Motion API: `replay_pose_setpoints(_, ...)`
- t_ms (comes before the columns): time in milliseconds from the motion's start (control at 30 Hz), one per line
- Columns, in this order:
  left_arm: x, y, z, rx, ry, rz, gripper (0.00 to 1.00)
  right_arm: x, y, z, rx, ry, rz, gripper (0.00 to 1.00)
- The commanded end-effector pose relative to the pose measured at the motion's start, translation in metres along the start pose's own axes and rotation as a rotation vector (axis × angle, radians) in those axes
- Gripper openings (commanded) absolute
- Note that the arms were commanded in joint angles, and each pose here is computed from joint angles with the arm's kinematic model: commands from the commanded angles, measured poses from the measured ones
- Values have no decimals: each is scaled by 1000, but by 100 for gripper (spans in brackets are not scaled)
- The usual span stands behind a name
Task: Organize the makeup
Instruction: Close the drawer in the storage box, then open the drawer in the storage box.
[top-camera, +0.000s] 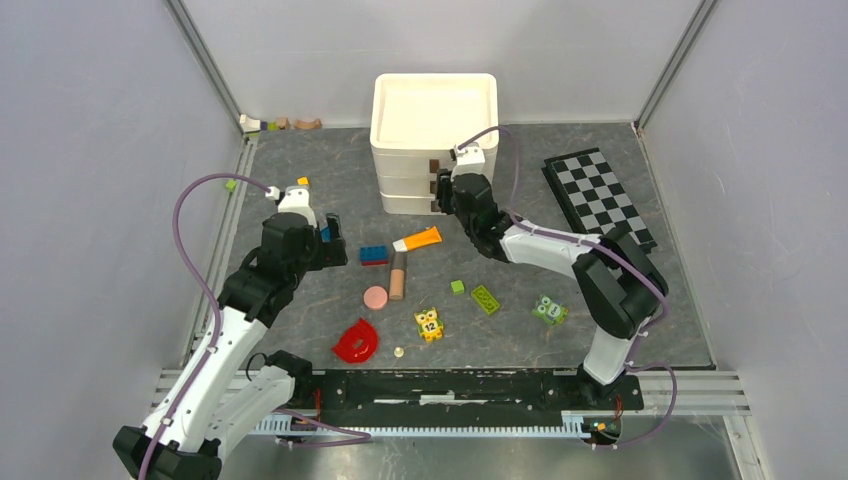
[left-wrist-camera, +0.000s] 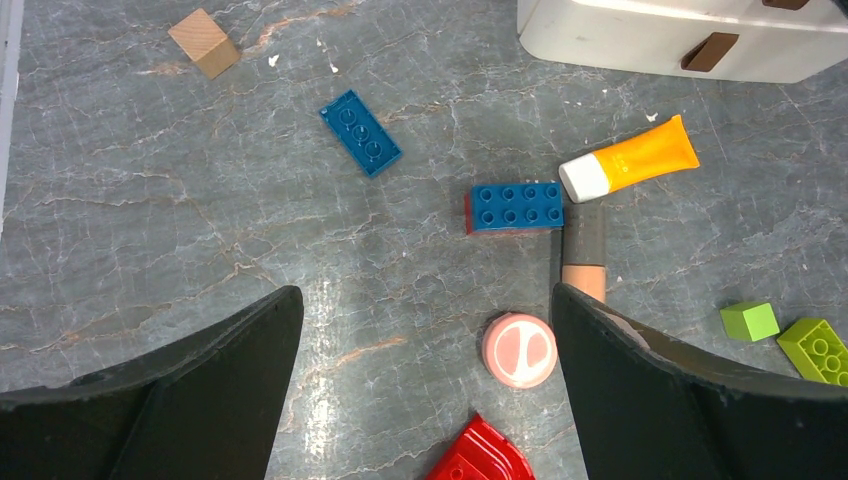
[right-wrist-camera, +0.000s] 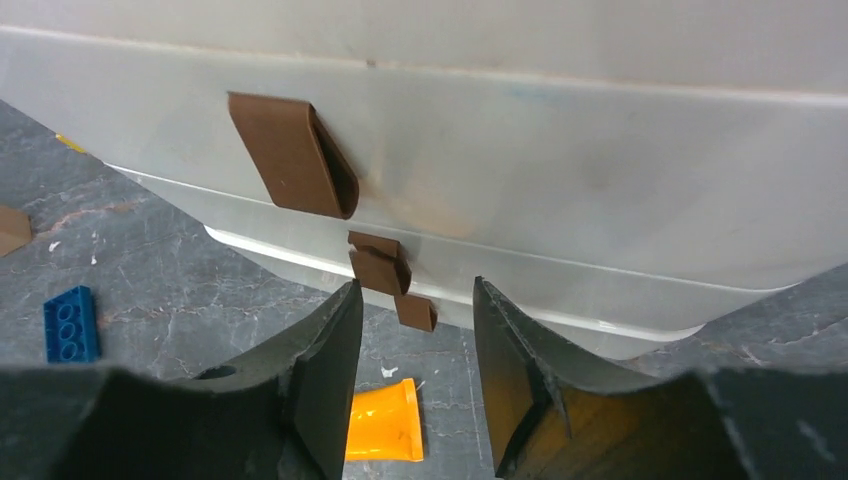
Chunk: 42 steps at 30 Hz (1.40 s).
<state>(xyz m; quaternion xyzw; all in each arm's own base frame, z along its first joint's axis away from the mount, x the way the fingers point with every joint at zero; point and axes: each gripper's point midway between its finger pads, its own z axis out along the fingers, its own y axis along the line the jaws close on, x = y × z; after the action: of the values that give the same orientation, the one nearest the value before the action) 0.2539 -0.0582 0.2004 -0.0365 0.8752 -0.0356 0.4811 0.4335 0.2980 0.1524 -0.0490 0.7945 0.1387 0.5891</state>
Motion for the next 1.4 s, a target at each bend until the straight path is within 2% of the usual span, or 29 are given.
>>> replay_pose_setpoints(0, -8, -1, 2, 9, -32, 19, 100, -50, 6, -15, -27, -109, 67, 54)
replay_pose_setpoints(233, -10, 0, 1, 5, -42, 17, 100, -78, 15, -11, -74, -141, 137, 61)
replay_pose_setpoints(533, -10, 1, 0, 2, -43, 18, 100, -82, 23, 2, -152, -126, 248, 62)
replay_pose_setpoints(767, -10, 1, 0, 2, -44, 18, 100, -86, 29, 6, -183, -129, 265, 57)
replay_pose_setpoints(1367, -8, 0, 2, 5, -33, 21, 100, -2, -3, 0, -125, -65, 236, 59)
